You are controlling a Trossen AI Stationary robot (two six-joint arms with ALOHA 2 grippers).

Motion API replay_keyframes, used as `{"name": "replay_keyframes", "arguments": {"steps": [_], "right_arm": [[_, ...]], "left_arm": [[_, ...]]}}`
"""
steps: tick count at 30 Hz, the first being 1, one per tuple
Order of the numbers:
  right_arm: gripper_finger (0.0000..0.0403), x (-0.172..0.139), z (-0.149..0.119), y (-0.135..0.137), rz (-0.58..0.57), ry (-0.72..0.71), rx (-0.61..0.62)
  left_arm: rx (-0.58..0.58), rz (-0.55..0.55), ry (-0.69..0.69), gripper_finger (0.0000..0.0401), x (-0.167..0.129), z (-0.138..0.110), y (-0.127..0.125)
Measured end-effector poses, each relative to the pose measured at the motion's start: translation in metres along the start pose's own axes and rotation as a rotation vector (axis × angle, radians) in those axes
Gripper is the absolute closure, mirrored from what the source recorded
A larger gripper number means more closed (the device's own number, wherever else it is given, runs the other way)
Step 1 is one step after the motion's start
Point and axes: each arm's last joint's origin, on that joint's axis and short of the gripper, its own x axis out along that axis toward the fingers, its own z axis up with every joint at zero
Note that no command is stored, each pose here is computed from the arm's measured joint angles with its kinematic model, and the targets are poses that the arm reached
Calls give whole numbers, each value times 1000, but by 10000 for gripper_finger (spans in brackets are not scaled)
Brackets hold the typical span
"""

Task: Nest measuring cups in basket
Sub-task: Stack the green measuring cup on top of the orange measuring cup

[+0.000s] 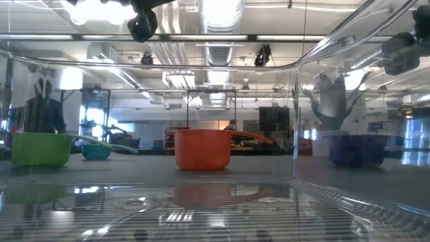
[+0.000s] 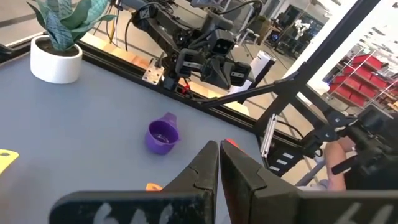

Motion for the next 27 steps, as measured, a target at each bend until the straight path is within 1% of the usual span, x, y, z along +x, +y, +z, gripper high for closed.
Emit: {"name": "replay_keyframes", "arguments": {"steps": [9, 19, 21, 24, 25, 27], "right_arm": [[394, 0, 0, 0, 0, 0, 0], [394, 0, 0, 0, 0, 0, 0], [394, 0, 0, 0, 0, 0, 0], [394, 0, 0, 0, 0, 0, 0], [394, 0, 0, 0, 0, 0, 0], [394, 0, 0, 0, 0, 0, 0]], "left_arm": [[-29, -12, -2, 401, 4, -2, -2], [-82, -6, 16, 401, 35, -13, 6], [-143, -2, 24, 401, 42, -16, 9], [-330, 18, 76, 401, 53, -21, 12], [-382, 19, 112, 401, 56, -22, 14], [-422, 9, 212, 401, 59, -22, 16]]}}
